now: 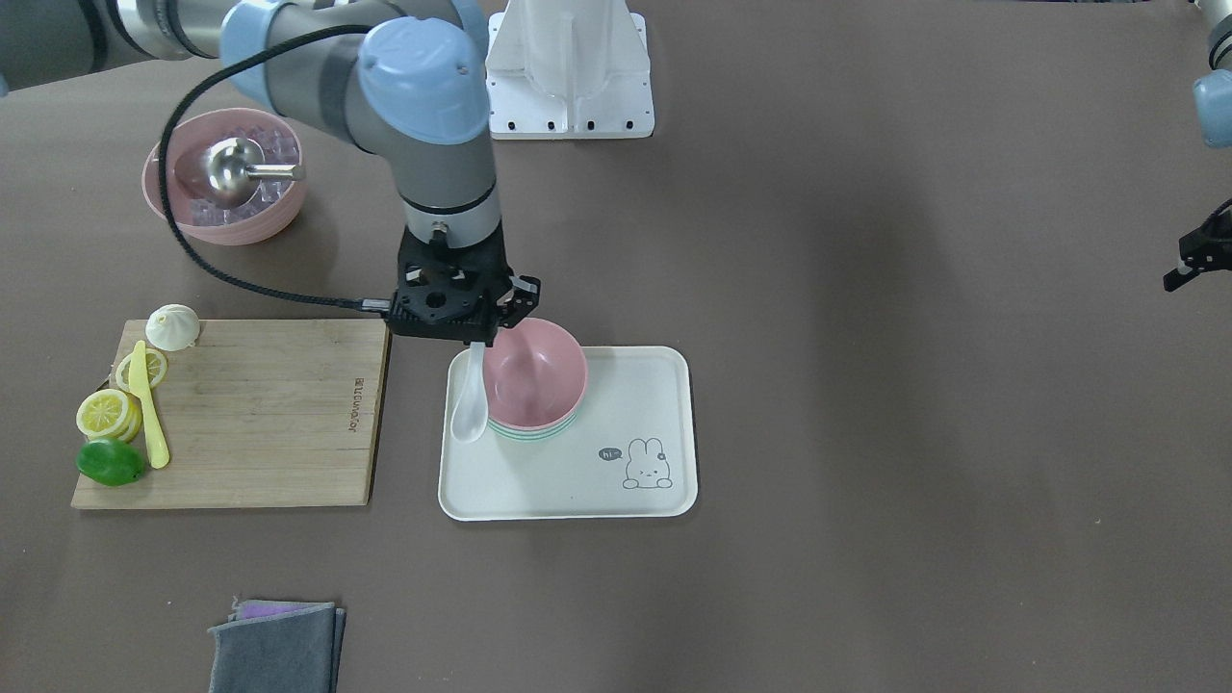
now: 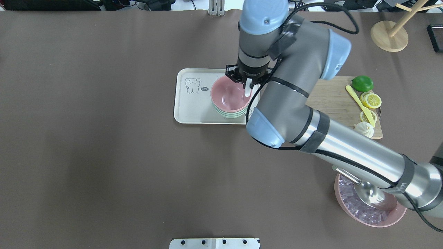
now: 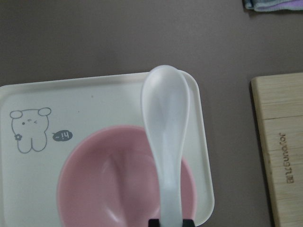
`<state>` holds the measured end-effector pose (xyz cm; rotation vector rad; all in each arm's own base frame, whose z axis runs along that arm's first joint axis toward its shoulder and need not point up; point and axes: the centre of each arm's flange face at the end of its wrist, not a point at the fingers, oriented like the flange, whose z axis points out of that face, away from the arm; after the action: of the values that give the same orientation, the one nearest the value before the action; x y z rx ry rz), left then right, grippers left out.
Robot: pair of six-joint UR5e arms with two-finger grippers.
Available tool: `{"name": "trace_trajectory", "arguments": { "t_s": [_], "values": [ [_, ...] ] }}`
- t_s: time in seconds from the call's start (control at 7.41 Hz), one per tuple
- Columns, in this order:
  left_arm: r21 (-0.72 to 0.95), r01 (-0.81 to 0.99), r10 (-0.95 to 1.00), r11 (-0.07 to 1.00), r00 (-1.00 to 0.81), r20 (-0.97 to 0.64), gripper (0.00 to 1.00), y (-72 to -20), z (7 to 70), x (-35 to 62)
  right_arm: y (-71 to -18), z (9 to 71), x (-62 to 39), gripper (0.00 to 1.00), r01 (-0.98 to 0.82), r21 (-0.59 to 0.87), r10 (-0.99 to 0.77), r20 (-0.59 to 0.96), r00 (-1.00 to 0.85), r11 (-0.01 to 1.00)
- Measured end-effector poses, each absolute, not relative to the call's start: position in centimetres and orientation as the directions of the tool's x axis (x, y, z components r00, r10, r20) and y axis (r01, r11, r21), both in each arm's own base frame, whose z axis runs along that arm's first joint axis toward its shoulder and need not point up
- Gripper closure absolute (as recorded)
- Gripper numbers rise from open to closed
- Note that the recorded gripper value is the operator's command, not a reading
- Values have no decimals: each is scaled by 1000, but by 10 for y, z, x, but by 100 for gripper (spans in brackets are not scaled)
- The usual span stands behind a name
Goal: Stack pink bowl on green and place spoon
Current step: 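Lift the white spoon with the right gripper toward the pink bowl, then lower the spoon into the pink bowl and open the right gripper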
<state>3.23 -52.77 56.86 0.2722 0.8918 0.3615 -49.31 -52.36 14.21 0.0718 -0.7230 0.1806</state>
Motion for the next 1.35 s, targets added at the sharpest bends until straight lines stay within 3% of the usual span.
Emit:
{"name": "trace_trajectory", "arguments": {
  "t_s": [0.4, 0.54, 0.67, 1.35],
  "values": [
    [374, -192, 413, 907, 575, -706, 2, -528, 571, 32, -497, 141, -548, 100, -185, -12, 152, 624, 766, 983],
    [373, -193, 413, 907, 575, -706, 2, -528, 571, 32, -491, 143, -554, 45, -177, -14, 147, 619, 772, 984],
    [372, -194, 412, 908, 575, -706, 2, -527, 572, 33, -489, 145, -557, 1, -171, -14, 143, 614, 776, 985],
    [341, -184, 381, 922, 588, -713, 2, -521, 583, 29, -511, 148, -538, 0, -144, 49, 85, 606, 791, 988]
  ]
}}
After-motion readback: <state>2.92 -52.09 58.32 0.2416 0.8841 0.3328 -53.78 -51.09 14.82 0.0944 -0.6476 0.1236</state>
